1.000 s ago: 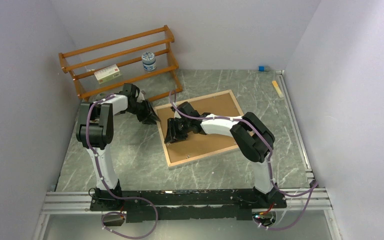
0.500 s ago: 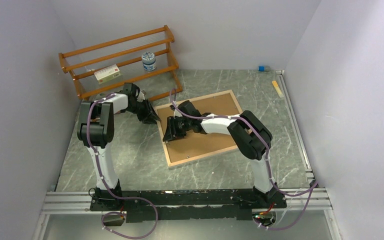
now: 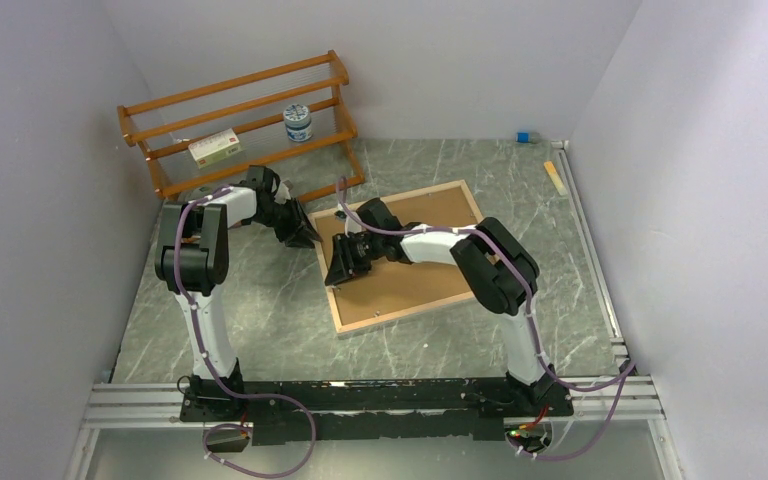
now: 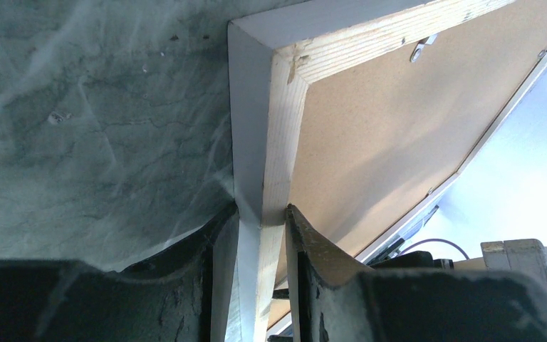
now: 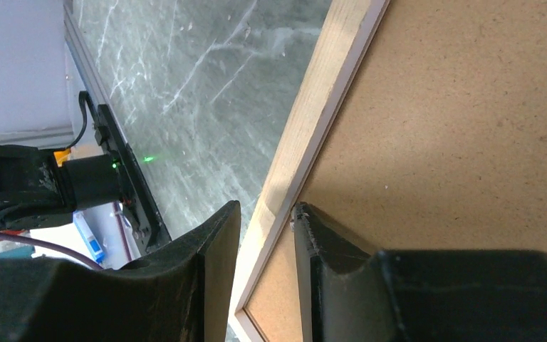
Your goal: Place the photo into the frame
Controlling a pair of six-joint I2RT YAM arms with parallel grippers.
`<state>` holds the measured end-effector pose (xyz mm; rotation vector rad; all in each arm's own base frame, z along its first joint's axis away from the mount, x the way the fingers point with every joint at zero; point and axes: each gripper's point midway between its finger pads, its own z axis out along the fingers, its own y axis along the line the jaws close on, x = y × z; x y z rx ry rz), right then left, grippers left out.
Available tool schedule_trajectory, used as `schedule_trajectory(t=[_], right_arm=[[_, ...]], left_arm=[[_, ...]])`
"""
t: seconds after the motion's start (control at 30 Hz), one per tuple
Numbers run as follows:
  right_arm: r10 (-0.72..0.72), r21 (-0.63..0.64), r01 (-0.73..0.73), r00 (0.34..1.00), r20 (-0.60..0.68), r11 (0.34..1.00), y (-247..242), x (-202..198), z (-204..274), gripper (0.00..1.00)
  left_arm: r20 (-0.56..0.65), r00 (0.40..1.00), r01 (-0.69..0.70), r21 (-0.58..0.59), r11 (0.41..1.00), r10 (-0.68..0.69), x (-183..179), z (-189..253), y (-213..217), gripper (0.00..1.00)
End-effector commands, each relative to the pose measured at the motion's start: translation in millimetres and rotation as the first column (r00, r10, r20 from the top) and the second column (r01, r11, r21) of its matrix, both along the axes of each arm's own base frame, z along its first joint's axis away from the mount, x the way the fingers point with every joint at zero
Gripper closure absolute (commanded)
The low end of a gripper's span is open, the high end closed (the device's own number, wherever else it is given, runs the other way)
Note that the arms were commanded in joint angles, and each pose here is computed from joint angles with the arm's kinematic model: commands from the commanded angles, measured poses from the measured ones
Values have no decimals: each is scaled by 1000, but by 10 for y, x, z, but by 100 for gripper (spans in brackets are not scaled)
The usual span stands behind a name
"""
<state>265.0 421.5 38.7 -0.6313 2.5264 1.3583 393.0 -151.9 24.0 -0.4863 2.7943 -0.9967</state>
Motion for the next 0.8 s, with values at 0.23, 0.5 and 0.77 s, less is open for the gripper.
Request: schedule_trajectory(t=[0.23, 0.5, 0.77], right_arm=[[123, -39, -128, 987, -107, 991, -74, -359, -212, 62], [191, -97, -204, 973, -127, 974, -123, -484, -366, 62], [269, -29, -276, 952, -147, 961, -54, -626, -225, 62]], left_arm=[[-5, 1000, 17, 7, 1000, -17, 9, -177, -43, 65], [-8, 1000, 21, 6, 1000, -21, 6, -200, -46, 65], [-13, 1000, 22, 0, 1000, -22, 2, -225, -59, 64]])
